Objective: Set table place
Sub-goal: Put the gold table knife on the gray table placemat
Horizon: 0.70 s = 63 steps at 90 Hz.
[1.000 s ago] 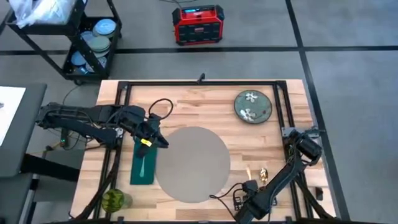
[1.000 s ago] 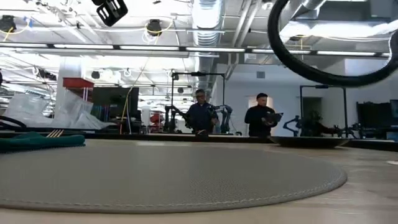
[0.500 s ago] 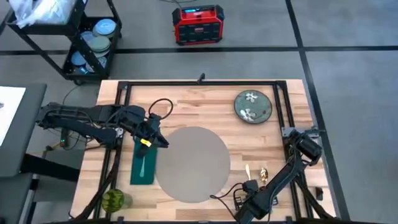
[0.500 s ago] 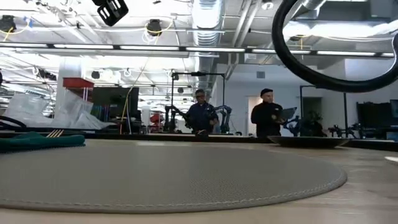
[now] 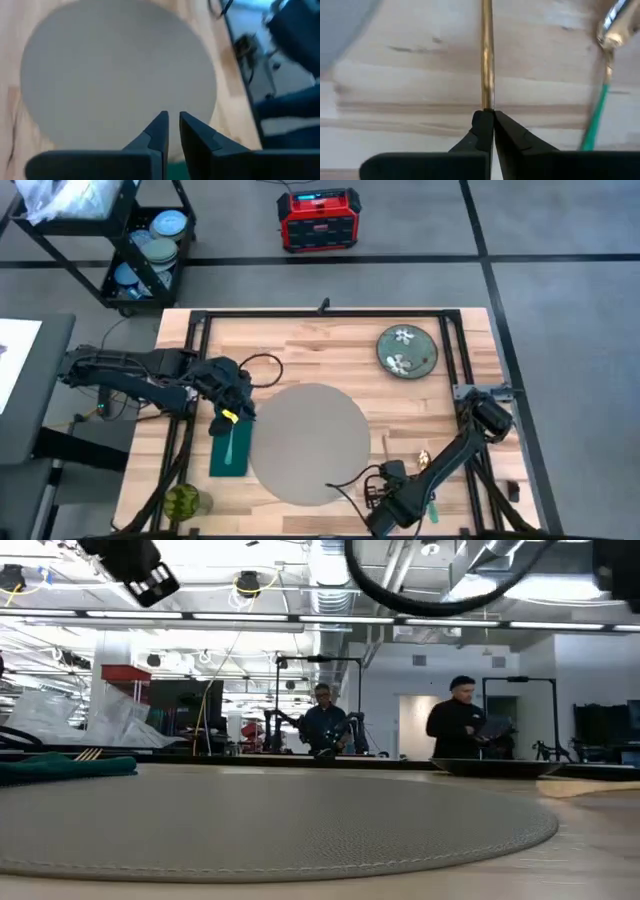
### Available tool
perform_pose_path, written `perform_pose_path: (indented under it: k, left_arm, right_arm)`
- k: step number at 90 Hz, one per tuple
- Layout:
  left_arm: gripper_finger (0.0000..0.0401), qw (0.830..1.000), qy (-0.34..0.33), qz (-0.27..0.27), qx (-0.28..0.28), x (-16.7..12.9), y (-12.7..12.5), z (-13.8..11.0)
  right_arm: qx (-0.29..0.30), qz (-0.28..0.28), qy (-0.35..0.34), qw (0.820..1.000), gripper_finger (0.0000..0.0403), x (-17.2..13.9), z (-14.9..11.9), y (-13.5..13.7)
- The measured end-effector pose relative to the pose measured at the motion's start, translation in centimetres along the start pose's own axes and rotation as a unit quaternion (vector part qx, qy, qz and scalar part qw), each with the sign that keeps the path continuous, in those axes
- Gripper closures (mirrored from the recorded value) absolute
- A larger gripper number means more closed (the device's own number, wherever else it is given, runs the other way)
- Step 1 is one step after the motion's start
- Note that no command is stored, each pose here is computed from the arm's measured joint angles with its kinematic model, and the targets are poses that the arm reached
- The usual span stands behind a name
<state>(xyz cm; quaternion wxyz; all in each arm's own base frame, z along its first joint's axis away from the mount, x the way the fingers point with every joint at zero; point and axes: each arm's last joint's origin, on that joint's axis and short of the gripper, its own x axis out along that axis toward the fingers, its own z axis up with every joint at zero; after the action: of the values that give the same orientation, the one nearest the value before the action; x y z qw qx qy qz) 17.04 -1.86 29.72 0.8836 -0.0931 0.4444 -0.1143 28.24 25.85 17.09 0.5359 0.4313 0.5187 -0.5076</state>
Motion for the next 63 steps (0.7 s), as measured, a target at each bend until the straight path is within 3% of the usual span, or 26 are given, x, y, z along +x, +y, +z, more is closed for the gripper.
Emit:
perform_pose_path:
  k: [25, 44, 63]
  left_arm:
    - [0.0393, 0.998, 0.060, 0.025, 0.025, 0.9, 0.7, -3.1]
    - [0.0400, 0.998, 0.046, 0.025, -0.025, 1.5, 1.3, -6.8]
    - [0.0401, 0.997, 0.005, 0.020, -0.078, 0.9, 1.4, -8.9]
  right_arm:
    - [0.020, 0.079, -0.069, 0.994, 0.0402, -1.4, 2.3, 2.4]
    - [-0.007, 0.161, -0.085, 0.983, 0.0403, -2.4, 4.5, 5.4]
    - [-0.018, 0.179, -0.108, 0.978, 0.0403, -2.4, 7.1, 7.1]
